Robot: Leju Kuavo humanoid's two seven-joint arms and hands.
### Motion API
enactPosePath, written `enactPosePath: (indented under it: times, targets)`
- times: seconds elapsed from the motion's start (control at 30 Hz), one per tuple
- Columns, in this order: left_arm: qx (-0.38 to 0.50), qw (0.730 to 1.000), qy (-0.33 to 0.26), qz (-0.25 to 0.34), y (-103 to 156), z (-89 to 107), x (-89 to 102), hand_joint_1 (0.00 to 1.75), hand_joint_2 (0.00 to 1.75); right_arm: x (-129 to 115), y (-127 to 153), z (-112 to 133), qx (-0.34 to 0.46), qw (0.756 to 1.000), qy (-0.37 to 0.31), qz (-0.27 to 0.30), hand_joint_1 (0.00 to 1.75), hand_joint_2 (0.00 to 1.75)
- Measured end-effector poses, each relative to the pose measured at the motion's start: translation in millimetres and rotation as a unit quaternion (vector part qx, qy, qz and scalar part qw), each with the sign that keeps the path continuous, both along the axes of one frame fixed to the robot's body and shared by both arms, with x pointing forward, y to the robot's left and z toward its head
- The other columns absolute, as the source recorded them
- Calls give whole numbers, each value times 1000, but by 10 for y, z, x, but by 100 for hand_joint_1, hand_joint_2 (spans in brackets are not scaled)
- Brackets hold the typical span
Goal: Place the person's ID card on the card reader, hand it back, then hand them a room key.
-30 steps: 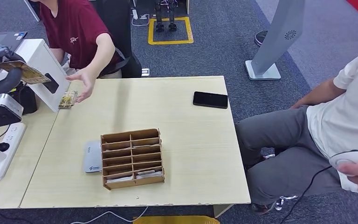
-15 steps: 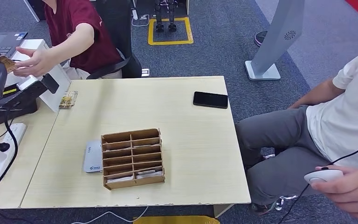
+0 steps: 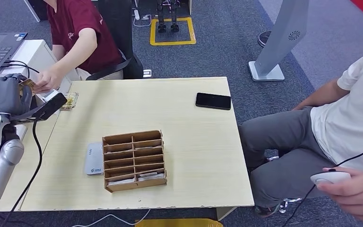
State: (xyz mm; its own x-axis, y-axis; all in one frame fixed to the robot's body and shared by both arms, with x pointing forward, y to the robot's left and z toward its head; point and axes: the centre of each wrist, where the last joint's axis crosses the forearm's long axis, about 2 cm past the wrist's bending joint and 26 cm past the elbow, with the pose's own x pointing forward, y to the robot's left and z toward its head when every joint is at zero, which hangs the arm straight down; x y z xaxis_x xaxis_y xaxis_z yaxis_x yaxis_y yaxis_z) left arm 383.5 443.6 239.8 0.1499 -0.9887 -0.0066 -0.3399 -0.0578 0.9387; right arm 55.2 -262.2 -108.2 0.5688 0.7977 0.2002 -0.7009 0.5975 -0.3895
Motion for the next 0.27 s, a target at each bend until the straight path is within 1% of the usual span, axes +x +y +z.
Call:
enactPosePath:
  times: [0.27]
  targets:
    - [-17, 1000, 18, -11, -67, -124, -21, 175, 175, -17, -1, -2, 0, 1000, -1, 0, 0, 175]
